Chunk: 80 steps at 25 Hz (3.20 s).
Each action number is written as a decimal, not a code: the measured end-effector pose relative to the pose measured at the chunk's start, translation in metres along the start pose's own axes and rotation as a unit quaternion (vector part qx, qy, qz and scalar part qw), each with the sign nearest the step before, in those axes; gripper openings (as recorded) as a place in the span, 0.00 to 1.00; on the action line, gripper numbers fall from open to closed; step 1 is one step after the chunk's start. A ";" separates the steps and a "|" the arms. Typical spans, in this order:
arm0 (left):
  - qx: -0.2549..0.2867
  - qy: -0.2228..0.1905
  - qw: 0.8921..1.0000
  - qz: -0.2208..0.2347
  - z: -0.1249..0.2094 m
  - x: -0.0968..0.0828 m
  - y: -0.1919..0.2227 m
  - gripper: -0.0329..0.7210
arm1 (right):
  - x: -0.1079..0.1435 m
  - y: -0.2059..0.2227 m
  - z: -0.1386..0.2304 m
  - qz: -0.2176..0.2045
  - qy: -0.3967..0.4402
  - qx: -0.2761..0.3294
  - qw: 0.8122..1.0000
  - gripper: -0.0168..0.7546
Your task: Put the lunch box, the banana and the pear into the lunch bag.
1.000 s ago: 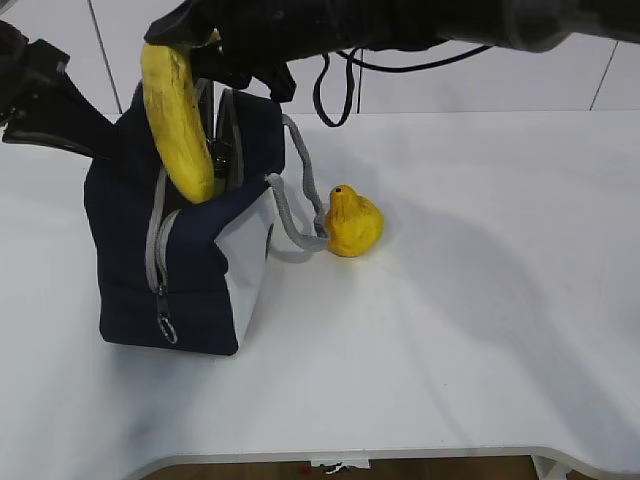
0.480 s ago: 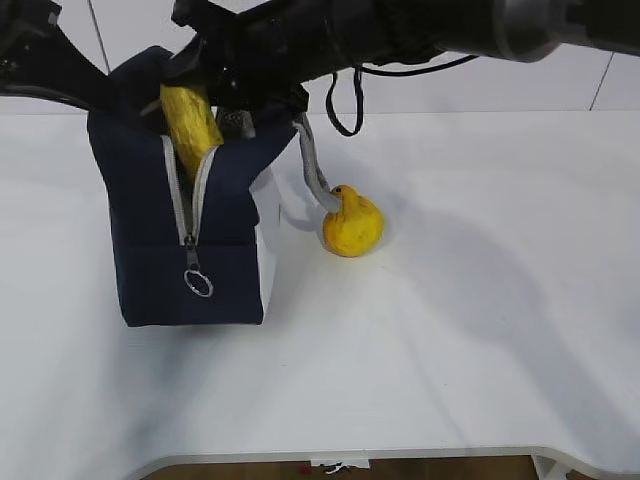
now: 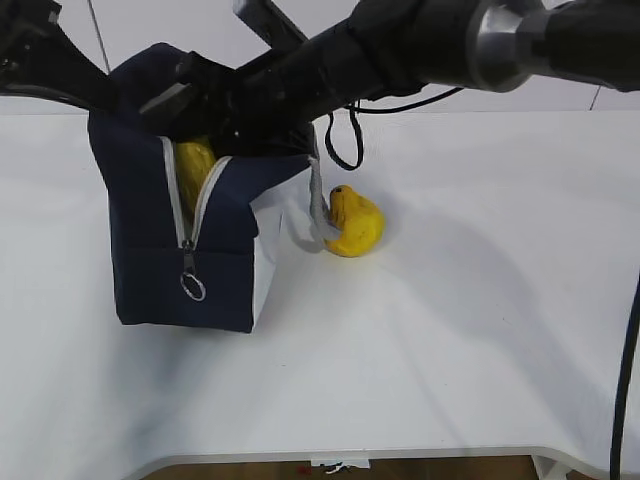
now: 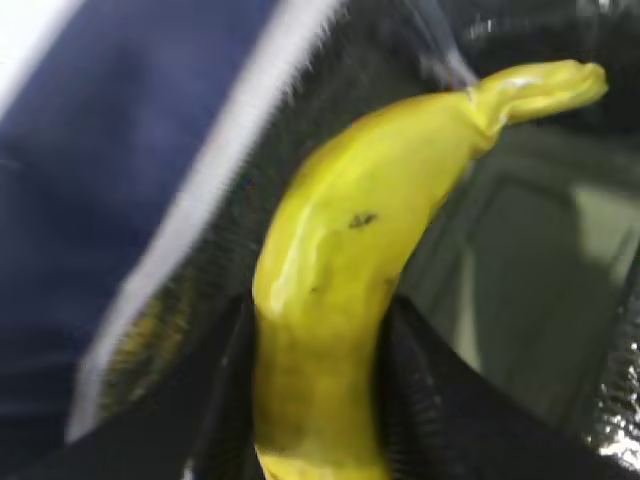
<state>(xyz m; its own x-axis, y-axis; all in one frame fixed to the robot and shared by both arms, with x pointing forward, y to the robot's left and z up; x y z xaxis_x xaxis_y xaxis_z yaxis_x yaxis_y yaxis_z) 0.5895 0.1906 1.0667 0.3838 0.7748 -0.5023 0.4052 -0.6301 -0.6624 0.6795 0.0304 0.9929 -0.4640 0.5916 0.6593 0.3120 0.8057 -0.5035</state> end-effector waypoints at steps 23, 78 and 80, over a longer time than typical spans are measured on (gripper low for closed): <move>0.005 0.004 1.000 -0.005 0.002 0.001 0.000 0.04 | 0.016 -0.067 -0.028 0.053 -0.120 0.105 0.986 0.64; 0.037 0.012 0.999 -0.001 0.011 0.000 -0.002 0.04 | -0.106 -0.065 0.016 0.331 -0.062 0.221 0.915 0.64; 0.037 0.012 0.999 -0.001 0.011 0.000 -0.002 0.04 | -0.108 -0.064 0.017 0.332 -0.062 0.223 0.915 0.64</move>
<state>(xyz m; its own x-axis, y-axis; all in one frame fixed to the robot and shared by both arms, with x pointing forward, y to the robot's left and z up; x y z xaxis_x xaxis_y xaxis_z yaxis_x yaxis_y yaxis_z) 0.5792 0.1919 1.0616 0.4036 0.7746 -0.4870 0.3439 -0.6217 -0.7038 0.6956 -0.0853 0.9441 -0.3940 0.9163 0.0715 0.2028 0.1625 -0.9656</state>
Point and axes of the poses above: a point on each arm's last joint axis where the gripper is mounted, y pointing out along that axis toward the gripper, x along the wrist's bending axis when the last joint is at zero, z = x × y, the point moved 6 cm from there along y, pointing out along that axis toward the gripper, and after that the axes turned 6 degrees about -y, right-handed, at the moved point
